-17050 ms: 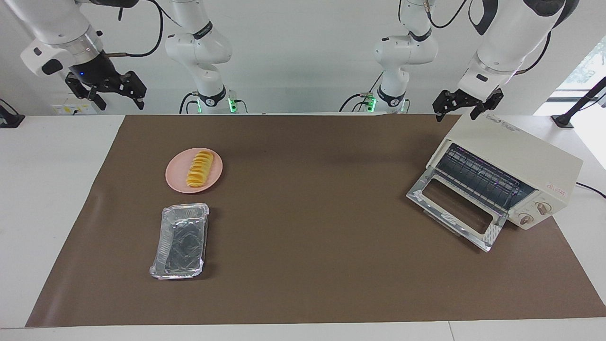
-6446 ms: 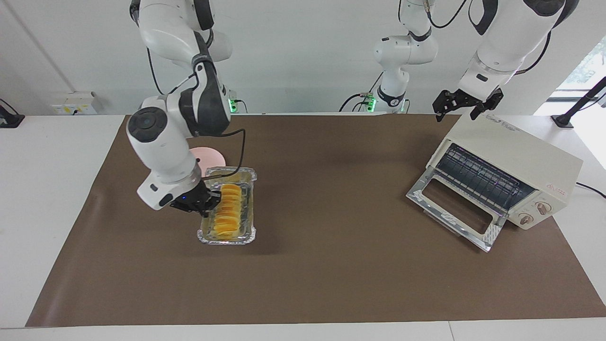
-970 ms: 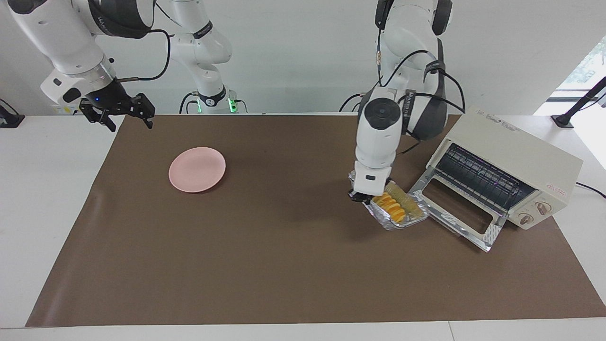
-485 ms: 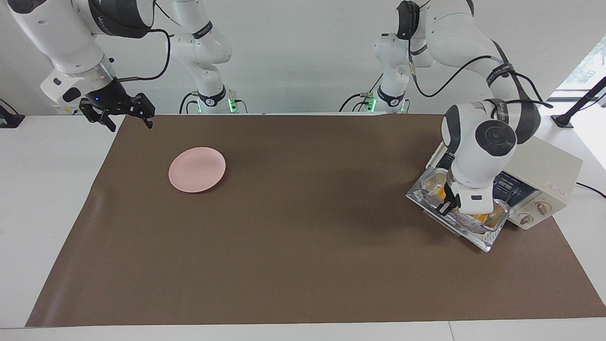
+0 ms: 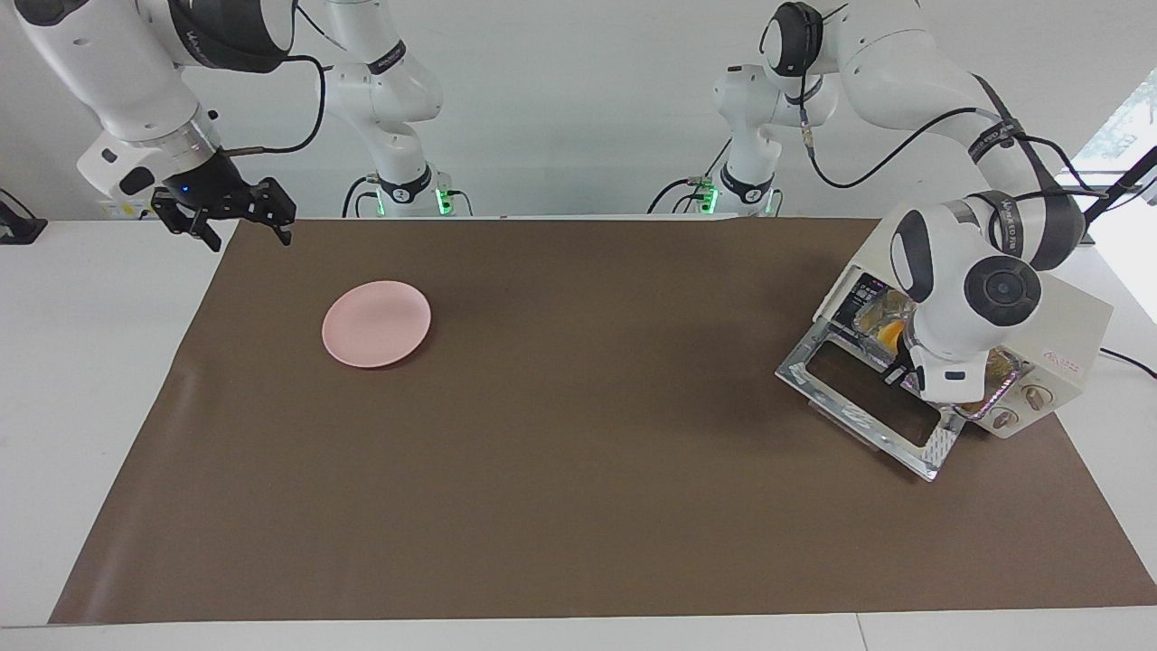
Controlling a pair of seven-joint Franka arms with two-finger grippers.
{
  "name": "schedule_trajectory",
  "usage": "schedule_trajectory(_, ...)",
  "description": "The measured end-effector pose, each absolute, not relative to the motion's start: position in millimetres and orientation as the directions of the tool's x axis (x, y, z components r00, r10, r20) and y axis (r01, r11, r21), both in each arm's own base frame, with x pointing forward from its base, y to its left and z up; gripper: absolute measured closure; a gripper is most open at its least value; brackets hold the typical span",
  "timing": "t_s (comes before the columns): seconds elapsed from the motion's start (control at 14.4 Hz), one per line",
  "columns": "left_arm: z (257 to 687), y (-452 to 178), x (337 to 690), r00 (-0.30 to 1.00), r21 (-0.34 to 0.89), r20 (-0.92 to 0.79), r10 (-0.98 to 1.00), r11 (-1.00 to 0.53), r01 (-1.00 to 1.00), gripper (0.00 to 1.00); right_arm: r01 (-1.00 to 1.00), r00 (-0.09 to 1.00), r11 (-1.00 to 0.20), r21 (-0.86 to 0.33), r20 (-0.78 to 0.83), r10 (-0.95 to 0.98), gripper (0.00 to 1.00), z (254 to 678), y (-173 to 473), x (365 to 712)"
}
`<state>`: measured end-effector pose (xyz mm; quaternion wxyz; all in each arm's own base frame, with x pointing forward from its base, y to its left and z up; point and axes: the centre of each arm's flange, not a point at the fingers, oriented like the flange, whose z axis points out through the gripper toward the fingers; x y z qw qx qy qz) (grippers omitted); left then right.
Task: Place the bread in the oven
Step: 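Push the foil tray into the oven with the left gripper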
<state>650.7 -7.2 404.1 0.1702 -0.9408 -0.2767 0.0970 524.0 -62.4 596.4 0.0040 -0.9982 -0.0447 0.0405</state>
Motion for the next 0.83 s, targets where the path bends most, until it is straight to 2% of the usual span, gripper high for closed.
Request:
schedule_trajectory(0.21, 391.1, -4.7, 638.0, 0.817, -0.372, -0.095, 0.568, -0.782, 0.5, 0.98, 0.089, 0.993, -0.996, -0.012, -0.08, 0.09, 0.0, 596.4, -62.4, 524.0)
schedule_trajectory(0.55, 384.4, -35.0, 630.8, 0.823, -0.356, -0.066, 0.564, -0.784, 0.509, 0.98, 0.089, 0.993, -0.996, -0.012, -0.08, 0.09, 0.0, 596.4, -62.4, 524.0)
schedule_trajectory(0.83, 383.8, -33.6, 629.4, 0.801, -0.372, -0.041, 0.597, -0.753, 0.543, 0.98, 0.089, 0.993, -0.996, -0.012, -0.08, 0.09, 0.0, 596.4, -62.4, 524.0)
